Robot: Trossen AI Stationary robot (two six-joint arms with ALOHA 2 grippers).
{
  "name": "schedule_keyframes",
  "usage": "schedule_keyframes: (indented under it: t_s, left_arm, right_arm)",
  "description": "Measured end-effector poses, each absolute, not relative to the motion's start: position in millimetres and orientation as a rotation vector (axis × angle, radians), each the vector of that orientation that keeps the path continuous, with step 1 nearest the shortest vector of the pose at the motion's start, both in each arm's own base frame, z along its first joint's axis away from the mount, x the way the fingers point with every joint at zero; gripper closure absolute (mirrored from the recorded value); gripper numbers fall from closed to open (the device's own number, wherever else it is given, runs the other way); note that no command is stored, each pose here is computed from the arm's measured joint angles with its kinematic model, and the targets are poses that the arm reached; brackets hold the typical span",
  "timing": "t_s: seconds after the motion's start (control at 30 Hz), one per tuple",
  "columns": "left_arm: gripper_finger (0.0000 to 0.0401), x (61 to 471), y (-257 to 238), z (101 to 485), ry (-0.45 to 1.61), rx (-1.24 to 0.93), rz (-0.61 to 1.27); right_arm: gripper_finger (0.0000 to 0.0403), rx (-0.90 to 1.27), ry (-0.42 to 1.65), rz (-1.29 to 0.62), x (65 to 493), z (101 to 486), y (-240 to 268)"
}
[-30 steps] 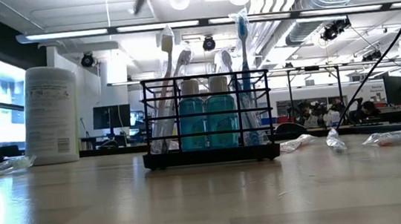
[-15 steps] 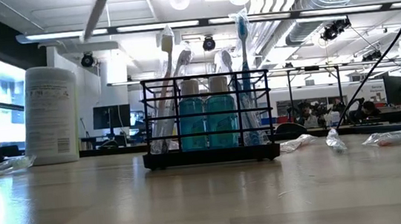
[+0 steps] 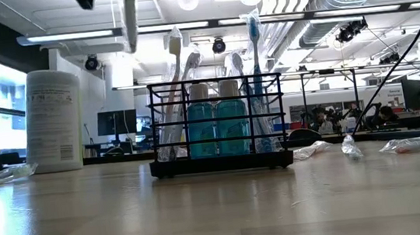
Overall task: Pick & Place toothbrushing station
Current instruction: Put the bottom green toothbrush into the black wire organizer
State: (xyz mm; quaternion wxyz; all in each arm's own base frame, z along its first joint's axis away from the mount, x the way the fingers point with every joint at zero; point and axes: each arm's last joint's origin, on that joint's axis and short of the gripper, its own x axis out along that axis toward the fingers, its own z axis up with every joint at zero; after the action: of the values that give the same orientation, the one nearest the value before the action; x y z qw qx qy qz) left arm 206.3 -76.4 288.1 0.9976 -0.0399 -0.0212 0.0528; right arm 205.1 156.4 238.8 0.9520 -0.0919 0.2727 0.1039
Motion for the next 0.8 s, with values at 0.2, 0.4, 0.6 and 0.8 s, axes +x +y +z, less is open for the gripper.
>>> schedule_keyframes:
  t_s: [0.2,0.4,0.6,0.8]
  left_arm:
    - [0.0396,224.5,-70.9,272.7,-0.053,-0.123,0.112]
    - [0.0396,247.7,-71.1,257.4,-0.086,-0.086,0.11]
    - [0.0396,257.5,-64.3,247.5,-0.064,-0.078,0.15]
    - [0.0396,258.8,-63.3,245.5,-0.058,-0.07,0.17]
  right_arm:
    - [0.0198,-0.184,0.55,0.211,205.3,239.1,156.5]
    - [0.0198,-0.184,0.547,0.212,205.5,239.4,156.7]
    - [0.0198,-0.185,0.548,0.212,205.4,239.3,156.6]
    - [0.0198,-0.184,0.552,0.215,205.3,239.0,156.5]
